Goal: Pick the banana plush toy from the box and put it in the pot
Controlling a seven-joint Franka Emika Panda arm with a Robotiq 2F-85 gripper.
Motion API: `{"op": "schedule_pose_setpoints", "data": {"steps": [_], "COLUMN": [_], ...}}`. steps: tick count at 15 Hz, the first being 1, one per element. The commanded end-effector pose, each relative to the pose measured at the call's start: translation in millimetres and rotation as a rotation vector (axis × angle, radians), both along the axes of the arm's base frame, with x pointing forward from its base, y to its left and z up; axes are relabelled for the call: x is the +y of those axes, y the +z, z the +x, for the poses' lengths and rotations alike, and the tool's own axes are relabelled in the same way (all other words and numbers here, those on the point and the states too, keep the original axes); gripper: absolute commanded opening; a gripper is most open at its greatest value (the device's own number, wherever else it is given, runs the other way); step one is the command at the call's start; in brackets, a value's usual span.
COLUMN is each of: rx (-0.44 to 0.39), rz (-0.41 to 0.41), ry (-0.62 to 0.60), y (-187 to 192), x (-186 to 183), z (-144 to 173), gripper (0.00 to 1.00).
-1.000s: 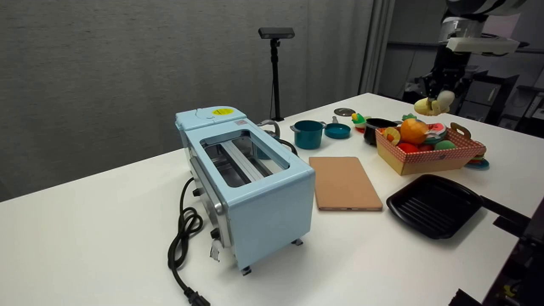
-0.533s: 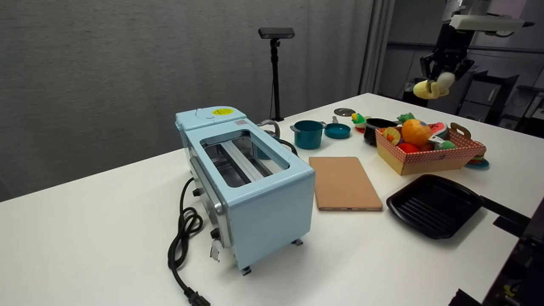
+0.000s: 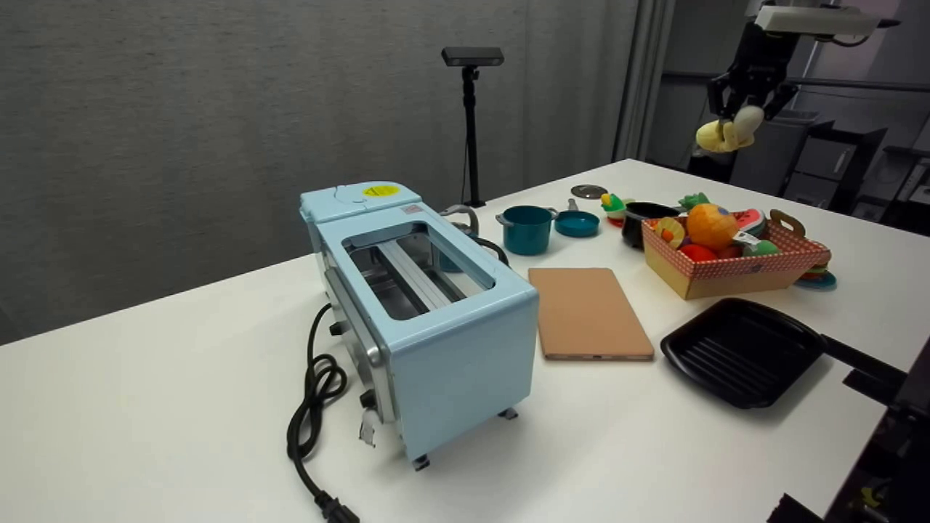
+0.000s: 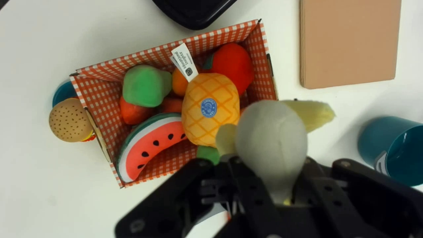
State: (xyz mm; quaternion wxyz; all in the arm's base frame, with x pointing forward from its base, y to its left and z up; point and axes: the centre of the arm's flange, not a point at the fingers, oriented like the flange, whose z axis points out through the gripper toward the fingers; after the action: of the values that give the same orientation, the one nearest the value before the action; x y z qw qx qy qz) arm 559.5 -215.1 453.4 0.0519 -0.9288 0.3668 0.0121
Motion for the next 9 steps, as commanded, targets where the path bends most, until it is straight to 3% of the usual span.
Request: {"op": "schedule_pose_setpoints", "data": {"steps": [1,9], "rx": [0.007,0.017], "rz": [0.023,0.015], "ry": [-0.043,-0.088], "y": [12,16], "x": [-9,-21], "z": [27,67], "gripper": [0.04,0.04]}}
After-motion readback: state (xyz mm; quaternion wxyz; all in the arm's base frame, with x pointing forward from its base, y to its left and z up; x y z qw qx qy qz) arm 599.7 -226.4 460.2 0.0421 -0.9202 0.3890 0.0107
